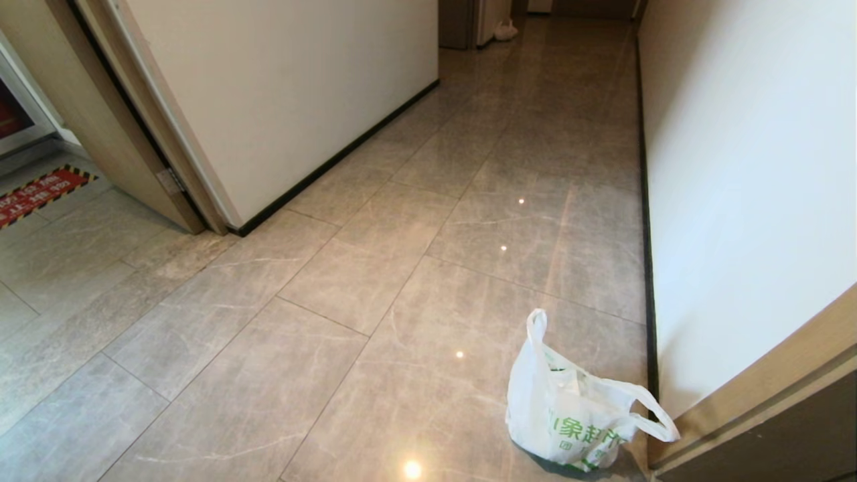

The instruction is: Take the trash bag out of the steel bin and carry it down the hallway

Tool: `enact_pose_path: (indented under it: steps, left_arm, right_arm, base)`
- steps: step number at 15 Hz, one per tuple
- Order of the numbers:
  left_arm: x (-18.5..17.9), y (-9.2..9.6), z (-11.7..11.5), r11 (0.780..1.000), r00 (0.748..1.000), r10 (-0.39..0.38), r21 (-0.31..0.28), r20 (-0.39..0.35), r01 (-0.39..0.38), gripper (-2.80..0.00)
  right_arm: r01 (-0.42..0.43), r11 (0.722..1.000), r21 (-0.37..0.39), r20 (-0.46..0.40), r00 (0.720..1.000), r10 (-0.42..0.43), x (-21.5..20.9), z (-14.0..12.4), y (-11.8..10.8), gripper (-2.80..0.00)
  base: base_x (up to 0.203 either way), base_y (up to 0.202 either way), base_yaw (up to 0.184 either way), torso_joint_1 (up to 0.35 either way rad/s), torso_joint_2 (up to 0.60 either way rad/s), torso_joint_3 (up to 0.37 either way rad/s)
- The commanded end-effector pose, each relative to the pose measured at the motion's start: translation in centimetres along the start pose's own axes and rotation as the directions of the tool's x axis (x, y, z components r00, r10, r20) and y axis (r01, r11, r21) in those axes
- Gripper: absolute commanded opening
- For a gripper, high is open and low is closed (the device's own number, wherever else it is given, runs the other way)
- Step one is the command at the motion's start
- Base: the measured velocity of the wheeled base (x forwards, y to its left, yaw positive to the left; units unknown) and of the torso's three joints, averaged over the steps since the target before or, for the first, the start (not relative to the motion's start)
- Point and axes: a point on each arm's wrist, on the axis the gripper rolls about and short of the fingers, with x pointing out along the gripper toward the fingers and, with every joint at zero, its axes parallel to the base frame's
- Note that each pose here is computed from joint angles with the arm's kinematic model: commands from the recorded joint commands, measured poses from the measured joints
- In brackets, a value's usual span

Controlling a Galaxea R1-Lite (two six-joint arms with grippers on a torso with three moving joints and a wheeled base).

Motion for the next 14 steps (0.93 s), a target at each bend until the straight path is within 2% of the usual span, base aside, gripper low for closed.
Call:
enact_pose_path:
  steps: [1, 14]
  left_arm:
    - [0.0, 0.0, 0.0, 1.0, 1.0, 0.0, 0.0, 0.0, 0.0, -2.8]
    - [0.0, 0.0, 0.0, 1.0, 1.0, 0.0, 0.0, 0.0, 0.0, -2.8]
  right_arm:
    - [-0.001, 1.0, -0.001, -0.001, 1.0, 0.001, 0.02, -0.01, 0.0, -2.8]
    - [-0.001, 1.0, -0.001, -0.001, 1.0, 0.001, 0.01, 0.01, 0.0, -2.8]
  base:
    - [0.0, 0.0, 0.0, 0.005, 0.0, 0.198]
    - [0.0, 0.0, 0.0, 0.001, 0.0, 0.203]
